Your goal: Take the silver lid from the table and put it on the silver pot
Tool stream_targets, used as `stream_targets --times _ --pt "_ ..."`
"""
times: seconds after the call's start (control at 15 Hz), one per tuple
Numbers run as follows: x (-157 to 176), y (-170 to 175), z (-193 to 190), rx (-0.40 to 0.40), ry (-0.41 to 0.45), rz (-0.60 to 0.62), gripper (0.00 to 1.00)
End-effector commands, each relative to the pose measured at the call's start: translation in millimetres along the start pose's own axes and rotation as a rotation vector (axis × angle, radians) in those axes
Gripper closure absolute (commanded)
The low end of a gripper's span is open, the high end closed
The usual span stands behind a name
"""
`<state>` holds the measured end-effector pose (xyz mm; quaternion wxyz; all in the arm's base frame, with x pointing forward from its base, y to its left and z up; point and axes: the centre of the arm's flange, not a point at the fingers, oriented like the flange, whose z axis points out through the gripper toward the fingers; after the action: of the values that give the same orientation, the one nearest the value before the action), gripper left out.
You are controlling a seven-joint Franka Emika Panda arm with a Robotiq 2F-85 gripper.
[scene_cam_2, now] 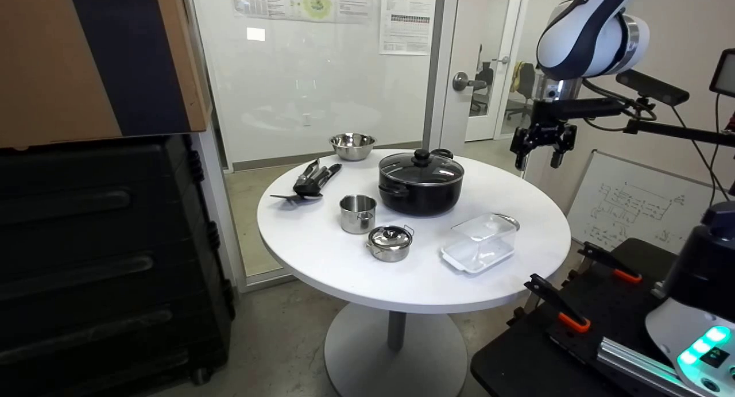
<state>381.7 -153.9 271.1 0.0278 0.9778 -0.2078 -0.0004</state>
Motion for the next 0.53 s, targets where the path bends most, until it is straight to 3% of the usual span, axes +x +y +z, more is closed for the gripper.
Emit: stream_targets --times 0.0,0.47 --pt "11 2 29 0.021 0.036 0.064 0.0" --pt "18 -7 75 0.013 0.062 0.135 0.0"
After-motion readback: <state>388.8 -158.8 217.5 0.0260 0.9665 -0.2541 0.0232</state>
